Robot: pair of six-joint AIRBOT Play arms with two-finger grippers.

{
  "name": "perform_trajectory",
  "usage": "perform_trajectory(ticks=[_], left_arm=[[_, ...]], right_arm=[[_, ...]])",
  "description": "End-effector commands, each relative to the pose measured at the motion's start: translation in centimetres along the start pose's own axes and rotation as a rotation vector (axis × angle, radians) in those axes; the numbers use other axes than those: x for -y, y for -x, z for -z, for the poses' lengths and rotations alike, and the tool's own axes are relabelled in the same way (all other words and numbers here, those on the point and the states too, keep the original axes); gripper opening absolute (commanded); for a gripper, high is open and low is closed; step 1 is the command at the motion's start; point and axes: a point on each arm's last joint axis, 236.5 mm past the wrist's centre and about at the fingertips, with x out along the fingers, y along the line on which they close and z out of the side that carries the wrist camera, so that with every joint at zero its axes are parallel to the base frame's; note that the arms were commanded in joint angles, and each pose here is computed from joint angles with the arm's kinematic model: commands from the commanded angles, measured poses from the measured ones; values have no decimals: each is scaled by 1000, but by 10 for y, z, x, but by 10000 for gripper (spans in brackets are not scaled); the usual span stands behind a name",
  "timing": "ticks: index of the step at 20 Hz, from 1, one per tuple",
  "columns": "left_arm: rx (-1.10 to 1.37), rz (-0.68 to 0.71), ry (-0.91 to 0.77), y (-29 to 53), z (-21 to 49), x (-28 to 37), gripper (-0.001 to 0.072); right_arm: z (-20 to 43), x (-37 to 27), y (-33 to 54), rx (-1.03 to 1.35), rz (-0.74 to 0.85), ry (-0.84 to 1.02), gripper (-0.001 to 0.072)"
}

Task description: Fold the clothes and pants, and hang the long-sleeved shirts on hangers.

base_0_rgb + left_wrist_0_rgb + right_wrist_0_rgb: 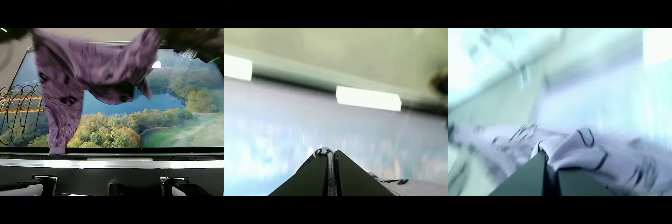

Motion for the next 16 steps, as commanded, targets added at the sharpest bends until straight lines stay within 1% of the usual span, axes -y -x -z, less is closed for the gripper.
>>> perform_trajectory(ticks=[1,3,6,8,10,13,14,16], left_arm=[[365,54,-77,121,-110,54,25],[478,87,-103,190,-134,80,25],[579,119,-139,276,-146,108,25],[591,105,-170,314,-140,115,25],[559,94,-186,333,-127,118,25],[422,71,-167,311,-101,108,25],[371,74,-151,288,-92,103,25],[262,73,-108,230,-73,87,25]], right_arm=[[-89,-104,114,316,-28,291,43],[-95,-144,173,423,-14,389,43],[-78,-179,244,494,23,475,43],[-65,-194,280,526,37,481,44],[-57,-195,300,540,53,429,44],[-52,-170,294,495,120,298,44],[-50,-152,282,455,163,247,44],[-38,-94,246,322,299,116,44]])
